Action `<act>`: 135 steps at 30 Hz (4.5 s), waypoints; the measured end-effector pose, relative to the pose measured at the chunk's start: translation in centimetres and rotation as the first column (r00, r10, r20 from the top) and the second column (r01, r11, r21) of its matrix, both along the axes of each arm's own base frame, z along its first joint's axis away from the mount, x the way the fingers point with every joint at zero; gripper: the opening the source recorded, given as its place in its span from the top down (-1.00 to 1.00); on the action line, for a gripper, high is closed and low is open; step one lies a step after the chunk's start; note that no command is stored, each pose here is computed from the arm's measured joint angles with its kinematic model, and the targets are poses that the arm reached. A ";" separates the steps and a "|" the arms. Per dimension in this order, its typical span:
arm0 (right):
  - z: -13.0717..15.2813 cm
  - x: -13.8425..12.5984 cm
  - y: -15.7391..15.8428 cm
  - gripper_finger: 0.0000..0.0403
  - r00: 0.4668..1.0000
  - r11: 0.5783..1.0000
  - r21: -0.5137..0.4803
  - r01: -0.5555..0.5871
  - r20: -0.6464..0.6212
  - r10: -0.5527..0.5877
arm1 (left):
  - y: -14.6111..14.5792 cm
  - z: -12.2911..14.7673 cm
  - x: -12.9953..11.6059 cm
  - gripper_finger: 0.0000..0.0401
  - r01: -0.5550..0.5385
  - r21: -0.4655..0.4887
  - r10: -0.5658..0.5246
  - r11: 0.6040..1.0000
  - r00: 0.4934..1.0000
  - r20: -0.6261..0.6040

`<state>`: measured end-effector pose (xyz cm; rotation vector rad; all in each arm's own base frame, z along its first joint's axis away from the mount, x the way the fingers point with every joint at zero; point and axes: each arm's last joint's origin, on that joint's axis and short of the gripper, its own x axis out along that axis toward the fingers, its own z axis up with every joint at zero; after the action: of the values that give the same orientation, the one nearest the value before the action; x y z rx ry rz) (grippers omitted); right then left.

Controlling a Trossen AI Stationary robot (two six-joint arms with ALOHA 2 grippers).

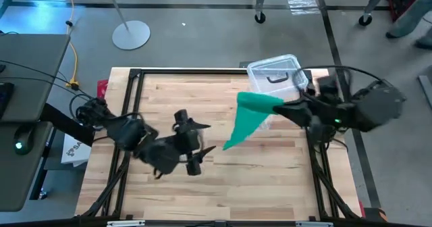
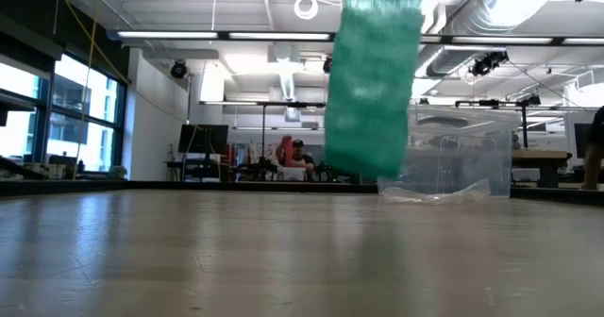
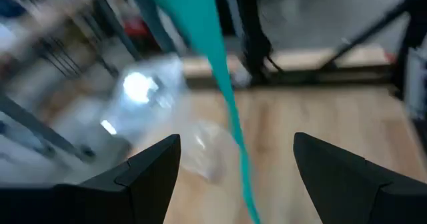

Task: Roll bandage
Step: Roll the green bandage

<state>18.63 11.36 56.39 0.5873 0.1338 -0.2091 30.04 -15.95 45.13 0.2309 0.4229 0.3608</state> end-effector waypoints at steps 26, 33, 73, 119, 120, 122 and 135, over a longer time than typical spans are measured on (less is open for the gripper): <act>2.8 4.9 -3.9 0.97 0.857 0.896 -0.014 -0.445 0.283 0.430 | -2.4 7.9 -0.9 -0.41 -0.019 0.447 -0.134 0.894 0.942 0.309; 3.5 5.1 -5.0 0.97 0.802 0.856 0.010 -0.517 0.357 0.480 | -3.2 8.6 -1.8 -0.41 -0.038 0.448 -0.134 0.893 0.929 0.346; 2.5 8.3 -6.5 0.96 0.814 0.858 0.050 -0.511 0.350 0.464 | -3.9 9.8 -2.9 -0.34 -0.023 0.430 -0.177 0.903 0.891 0.419; 1.7 8.4 -6.5 0.96 0.842 0.860 0.075 -0.504 0.266 0.470 | -1.2 8.8 -0.5 -0.34 -0.007 0.485 -0.180 0.874 0.924 0.338; 1.5 8.4 -6.5 0.96 0.849 0.865 0.080 -0.495 0.255 0.462 | -1.1 8.6 -0.4 -0.34 -0.005 0.469 -0.173 0.883 0.926 0.336; 1.4 8.4 -6.6 0.96 0.861 0.872 0.089 -0.481 0.235 0.451 | -1.0 8.4 -0.2 -0.32 -0.002 0.444 -0.164 0.896 0.928 0.335; 0.5 9.4 -6.5 0.96 0.878 0.883 0.088 -0.462 0.184 0.441 | 0.5 8.4 0.5 0.17 -0.068 0.253 -0.050 0.965 0.901 0.431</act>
<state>28.03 4.87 56.90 0.6835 0.1270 0.3064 30.53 -15.45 53.54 0.3972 -0.0699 0.4652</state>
